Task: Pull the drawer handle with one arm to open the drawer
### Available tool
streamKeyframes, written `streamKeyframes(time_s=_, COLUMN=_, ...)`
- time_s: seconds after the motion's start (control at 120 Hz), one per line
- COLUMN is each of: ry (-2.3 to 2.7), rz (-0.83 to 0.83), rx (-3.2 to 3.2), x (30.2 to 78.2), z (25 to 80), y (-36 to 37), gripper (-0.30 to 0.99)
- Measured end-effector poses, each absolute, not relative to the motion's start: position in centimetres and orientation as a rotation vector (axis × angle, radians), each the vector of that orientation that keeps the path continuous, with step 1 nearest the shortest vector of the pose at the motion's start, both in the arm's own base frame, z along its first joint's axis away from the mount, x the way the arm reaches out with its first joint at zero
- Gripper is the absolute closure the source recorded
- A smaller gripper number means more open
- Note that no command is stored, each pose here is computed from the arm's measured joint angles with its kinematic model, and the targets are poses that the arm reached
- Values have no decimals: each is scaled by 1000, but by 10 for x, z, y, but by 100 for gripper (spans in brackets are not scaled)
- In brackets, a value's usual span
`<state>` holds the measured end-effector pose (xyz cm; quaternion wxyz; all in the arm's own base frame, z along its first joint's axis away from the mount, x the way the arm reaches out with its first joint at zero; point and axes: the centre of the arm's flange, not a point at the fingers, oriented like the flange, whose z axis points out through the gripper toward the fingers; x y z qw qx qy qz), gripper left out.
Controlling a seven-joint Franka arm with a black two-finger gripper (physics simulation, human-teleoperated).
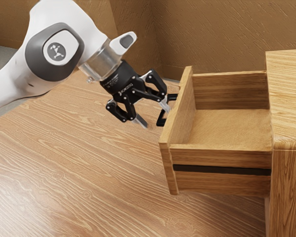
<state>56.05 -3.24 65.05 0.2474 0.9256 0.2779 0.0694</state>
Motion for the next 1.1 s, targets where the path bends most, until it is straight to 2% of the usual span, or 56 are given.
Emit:
streamKeyframes(time_s=0.892, ry=852, rz=225, rx=2510, x=515, z=658, y=35, gripper=20)
streamKeyframes(time_s=0.975, ry=834, rz=271, rx=2520, x=507, z=674, y=37, gripper=14)
streamKeyframes(time_s=1.1, ry=775, rz=424, rx=2566, x=475, z=734, y=42, gripper=8)
